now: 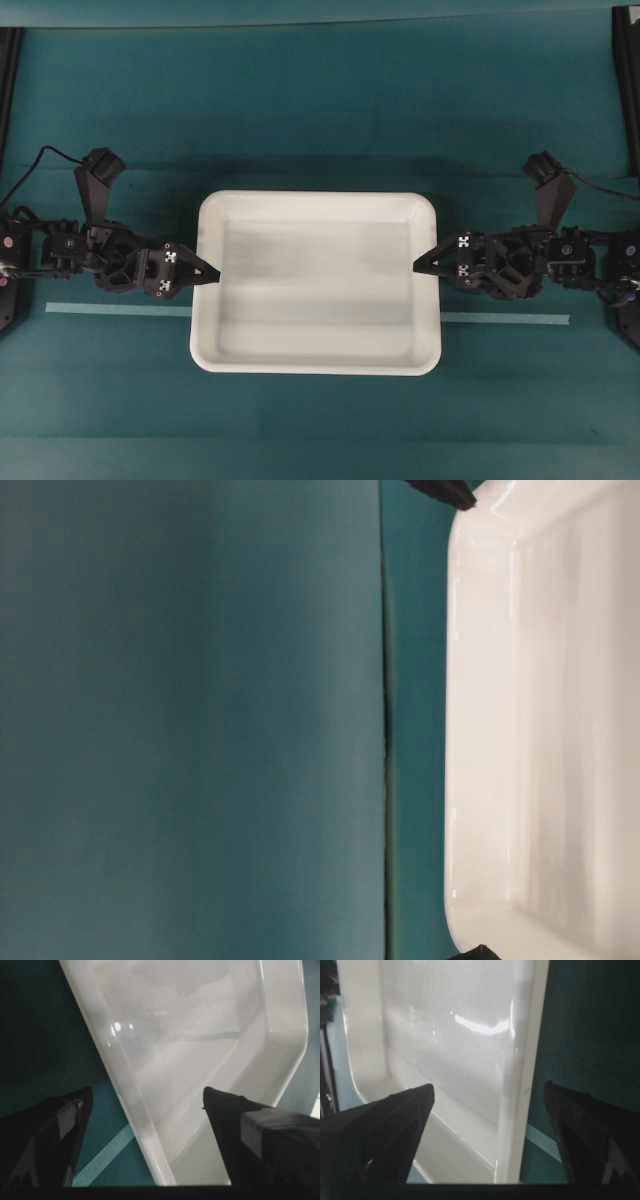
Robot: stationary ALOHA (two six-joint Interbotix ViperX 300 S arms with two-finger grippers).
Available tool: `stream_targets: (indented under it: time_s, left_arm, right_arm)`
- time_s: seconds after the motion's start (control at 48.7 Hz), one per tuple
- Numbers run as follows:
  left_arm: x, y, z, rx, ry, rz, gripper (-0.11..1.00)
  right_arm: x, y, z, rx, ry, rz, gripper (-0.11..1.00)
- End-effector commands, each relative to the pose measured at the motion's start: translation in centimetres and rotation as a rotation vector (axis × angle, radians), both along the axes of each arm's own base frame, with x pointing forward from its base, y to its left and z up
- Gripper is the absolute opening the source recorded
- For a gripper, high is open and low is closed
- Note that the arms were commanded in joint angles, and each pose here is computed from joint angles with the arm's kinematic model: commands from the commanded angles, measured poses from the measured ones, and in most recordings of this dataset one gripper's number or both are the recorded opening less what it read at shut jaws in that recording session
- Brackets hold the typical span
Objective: Lift the white case with both hands.
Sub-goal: 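Close left and right grippers on the tray's opposite side rims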
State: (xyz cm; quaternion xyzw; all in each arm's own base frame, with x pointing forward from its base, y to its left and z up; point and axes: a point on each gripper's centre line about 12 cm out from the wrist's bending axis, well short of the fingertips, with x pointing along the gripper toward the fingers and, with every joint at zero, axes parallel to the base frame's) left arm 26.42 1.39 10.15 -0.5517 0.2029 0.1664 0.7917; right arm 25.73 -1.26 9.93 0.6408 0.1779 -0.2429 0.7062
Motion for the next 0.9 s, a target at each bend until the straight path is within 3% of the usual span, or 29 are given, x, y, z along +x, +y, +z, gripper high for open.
stream_targets:
  time_s: [0.0,0.205,0.329,0.411,0.575,0.657,0.883]
  left_arm:
    - [0.1,-0.01,-0.36,0.003,0.008,-0.003,0.95]
    - [0.2,0.0,-0.27,0.003,0.005,-0.003,0.93]
    - [0.31,0.01,-0.27,0.003,0.008,-0.003,0.86]
    - [0.43,0.02,-0.33,0.003,0.017,-0.003,0.72]
    - [0.78,0.05,-0.48,0.001,0.055,-0.002,0.27]
    - [0.88,0.06,-0.57,-0.003,0.072,0.0,0.11]
    - [1.0,0.02,-0.48,-0.008,0.076,0.002,0.1]
  right_arm:
    - [0.41,0.03,-0.45,-0.002,0.011,-0.002,0.93]
    - [0.34,0.21,-0.66,0.021,0.033,-0.007,0.9]
    - [0.53,0.44,-0.87,0.049,0.06,-0.012,0.75]
    - [0.5,0.47,-1.04,0.063,0.081,-0.018,0.56]
    - [0.5,0.55,-1.1,0.071,0.102,-0.016,0.12]
    - [0.48,0.6,-1.07,0.075,0.112,-0.015,0.1]
    - [0.49,0.74,-0.88,0.085,0.135,-0.009,0.1]
